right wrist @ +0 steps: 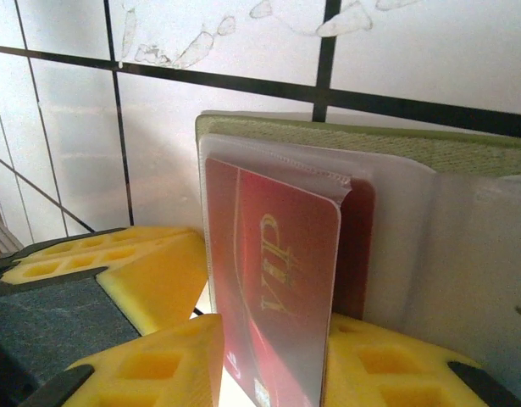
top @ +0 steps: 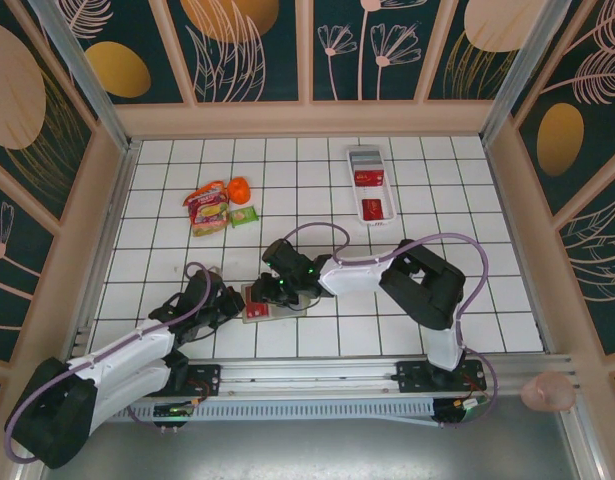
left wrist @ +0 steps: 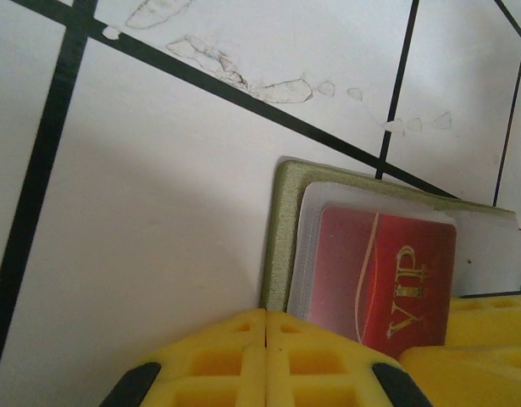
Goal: Put the credit cards into the card holder
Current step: Insert the credit card into the card slot, then flip over the card slot on the card holder.
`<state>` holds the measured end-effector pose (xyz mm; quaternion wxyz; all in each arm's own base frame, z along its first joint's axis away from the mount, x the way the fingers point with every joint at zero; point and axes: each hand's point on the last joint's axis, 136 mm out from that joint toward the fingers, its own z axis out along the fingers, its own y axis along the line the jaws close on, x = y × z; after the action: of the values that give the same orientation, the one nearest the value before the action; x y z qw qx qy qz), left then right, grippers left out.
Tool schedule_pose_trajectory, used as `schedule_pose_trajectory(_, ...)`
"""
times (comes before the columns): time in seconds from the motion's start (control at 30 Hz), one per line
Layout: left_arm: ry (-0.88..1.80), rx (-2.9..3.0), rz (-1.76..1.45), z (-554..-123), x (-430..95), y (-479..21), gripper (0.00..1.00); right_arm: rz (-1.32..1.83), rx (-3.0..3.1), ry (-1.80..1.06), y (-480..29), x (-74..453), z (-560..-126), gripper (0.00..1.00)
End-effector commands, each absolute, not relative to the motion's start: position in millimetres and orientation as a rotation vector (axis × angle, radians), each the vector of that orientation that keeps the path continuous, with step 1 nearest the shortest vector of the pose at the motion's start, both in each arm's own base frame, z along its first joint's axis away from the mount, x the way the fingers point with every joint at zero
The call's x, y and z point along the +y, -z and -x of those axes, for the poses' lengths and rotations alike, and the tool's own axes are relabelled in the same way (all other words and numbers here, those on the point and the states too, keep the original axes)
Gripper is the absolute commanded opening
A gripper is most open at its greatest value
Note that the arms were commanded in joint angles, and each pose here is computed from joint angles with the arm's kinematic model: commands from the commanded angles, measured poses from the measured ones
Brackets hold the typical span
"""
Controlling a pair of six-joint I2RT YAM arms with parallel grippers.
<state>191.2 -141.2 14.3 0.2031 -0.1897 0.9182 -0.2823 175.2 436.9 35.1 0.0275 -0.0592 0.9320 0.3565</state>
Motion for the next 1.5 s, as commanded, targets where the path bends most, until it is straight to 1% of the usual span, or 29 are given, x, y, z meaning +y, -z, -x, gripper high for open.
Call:
schedule_pose_trajectory(0.0, 0.894, 2.577, 0.497, -184.9, -154.4, -18.4, 0.08, 0.192, 2.837, -0.981, -44.7, 418.9, -183.4, 0.37)
schedule_pose_trajectory(0.07, 0.913, 2.577, 0.482, -185.6, -158.0, -20.4, 0.08, 0.191, 2.824, -0.901, -47.6, 404.6, -188.0, 0.43)
schedule_pose_trajectory(0.2, 0.979, 2.569, 0.461, -186.1, -169.4, -22.8, 0.09, 0.183, 2.806, -0.849, -53.4, 389.3, -193.1, 0.51)
schedule_pose_trajectory(0.33, 0.97, 2.59, 0.425, -188.8, -175.6, -24.3, 0.09, 0.161, 2.791, -0.814, -53.3, 378.1, -193.9, 0.51)
schedule_pose_trajectory(0.4, 0.881, 2.603, 0.427, -191.9, -167.4, -22.9, 0.1, 0.15, 2.785, -0.792, -53.4, 372.8, -194.3, 0.51)
schedule_pose_trajectory(0.53, 0.714, 2.584, 0.479, -197.8, -145.8, -24.0, 0.15, 0.133, 2.758, -0.746, -56.5, 362.4, -194.1, 0.51)
schedule_pose_trajectory(0.63, 0.699, 2.563, 0.478, -199.2, -142.4, -29.9, 0.2, 0.138, 2.726, -0.657, -62.5, 353.2, -193.3, 0.52)
schedule_pose_trajectory(0.67, 0.68, 2.558, 0.486, -200.4, -140.0, -32.5, 0.21, 0.144, 2.723, -0.62, -64.5, 349.2, -190.8, 0.53)
schedule_pose_trajectory(0.73, 0.662, 2.552, 0.488, -202.1, -138.0, -37.6, 0.21, 0.135, 2.711, -0.573, -68.6, 342.4, -187.7, 0.57)
schedule_pose_trajectory(0.83, 0.703, 2.523, 0.482, -205.3, -142.2, -49.3, 0.21, 0.113, 2.704, -0.552, -71.2, 332.8, -180.2, 0.58)
schedule_pose_trajectory(0.87, 0.715, 2.509, 0.489, -206.5, -142.6, -53.5, 0.21, 0.095, 2.704, -0.56, -70.5, 330.2, -177.3, 0.61)
schedule_pose_trajectory(1.03, 0.78, 2.461, 0.489, -209.8, -147.8, -70.6, 0.19, 0.037, 2.722, -0.594, -60.0, 322.9, -166.8, 0.61)
schedule_pose_trajectory(1.17, 0.927, 2.441, 0.446, -209.0, -166.2, -80.0, 0.14, 0.049, 2.725, -0.632, -57.1, 332.3, -163.9, 0.59)
schedule_pose_trajectory(1.27, 1.061, 2.431, 0.399, -207.1, -183.6, -85.2, 0.1, 0.064, 2.722, -0.645, -56.4, 341.1, -163.0, 0.54)
schedule_pose_trajectory(1.37, 1.088, 2.438, 0.385, -206.3, -188.0, -81.8, 0.06, 0.075, 2.725, -0.658, -54.2, 347.8, -163.0, 0.43)
schedule_pose_trajectory(1.4, 1.084, 2.445, 0.38, -205.7, -188.1, -78.9, 0.05, 0.076, 2.729, -0.657, -52.9, 349.5, -163.4, 0.41)
schedule_pose_trajectory(1.47, 1.074, 2.462, 0.381, -204.2, -187.5, -72.2, 0.02, 0.079, 2.736, -0.645, -50.2, 351.0, -163.9, 0.42)
